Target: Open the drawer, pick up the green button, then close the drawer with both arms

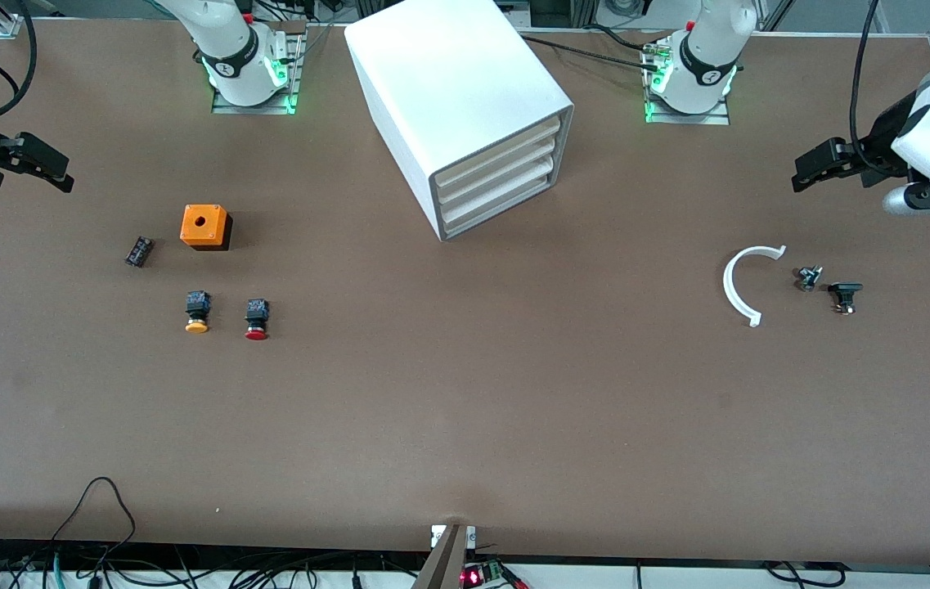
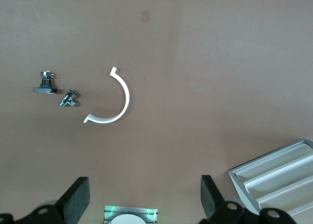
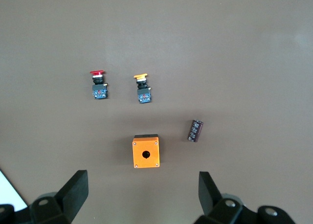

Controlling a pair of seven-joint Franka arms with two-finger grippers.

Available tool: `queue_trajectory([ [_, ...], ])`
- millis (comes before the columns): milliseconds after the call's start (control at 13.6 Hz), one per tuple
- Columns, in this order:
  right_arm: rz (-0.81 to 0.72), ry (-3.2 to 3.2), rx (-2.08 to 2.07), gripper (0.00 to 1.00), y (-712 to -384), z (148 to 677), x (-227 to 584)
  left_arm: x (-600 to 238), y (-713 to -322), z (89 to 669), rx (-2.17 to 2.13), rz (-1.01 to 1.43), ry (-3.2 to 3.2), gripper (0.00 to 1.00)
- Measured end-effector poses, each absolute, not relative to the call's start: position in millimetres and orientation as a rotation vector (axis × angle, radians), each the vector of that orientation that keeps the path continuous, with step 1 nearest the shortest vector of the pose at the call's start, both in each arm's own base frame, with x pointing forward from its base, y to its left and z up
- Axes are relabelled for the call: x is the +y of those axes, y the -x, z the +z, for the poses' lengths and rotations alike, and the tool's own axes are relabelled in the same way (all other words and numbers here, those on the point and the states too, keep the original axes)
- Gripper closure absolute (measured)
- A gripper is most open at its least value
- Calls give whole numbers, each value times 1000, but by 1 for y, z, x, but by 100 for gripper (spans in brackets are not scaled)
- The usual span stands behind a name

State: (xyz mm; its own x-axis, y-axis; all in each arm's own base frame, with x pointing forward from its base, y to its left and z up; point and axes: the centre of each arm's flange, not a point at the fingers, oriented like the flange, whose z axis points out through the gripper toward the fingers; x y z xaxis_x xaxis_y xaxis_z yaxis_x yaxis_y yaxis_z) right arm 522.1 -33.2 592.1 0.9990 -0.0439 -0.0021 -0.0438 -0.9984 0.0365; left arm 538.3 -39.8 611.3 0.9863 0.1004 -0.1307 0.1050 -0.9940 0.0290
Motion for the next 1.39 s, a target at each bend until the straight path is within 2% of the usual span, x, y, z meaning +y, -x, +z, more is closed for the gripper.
queue_trajectory([
  [1028, -4, -3104, -68, 0, -522, 592, -33, -39, -542, 604, 161, -218, -3093, 0],
  [1174, -3, -3104, -68, 0, -522, 592, -33, -38, -556, 574, 162, -307, -3085, 0],
  [1394, -2, -3104, -68, 0, -522, 593, -33, -27, -585, 497, 193, -508, -3033, 0],
])
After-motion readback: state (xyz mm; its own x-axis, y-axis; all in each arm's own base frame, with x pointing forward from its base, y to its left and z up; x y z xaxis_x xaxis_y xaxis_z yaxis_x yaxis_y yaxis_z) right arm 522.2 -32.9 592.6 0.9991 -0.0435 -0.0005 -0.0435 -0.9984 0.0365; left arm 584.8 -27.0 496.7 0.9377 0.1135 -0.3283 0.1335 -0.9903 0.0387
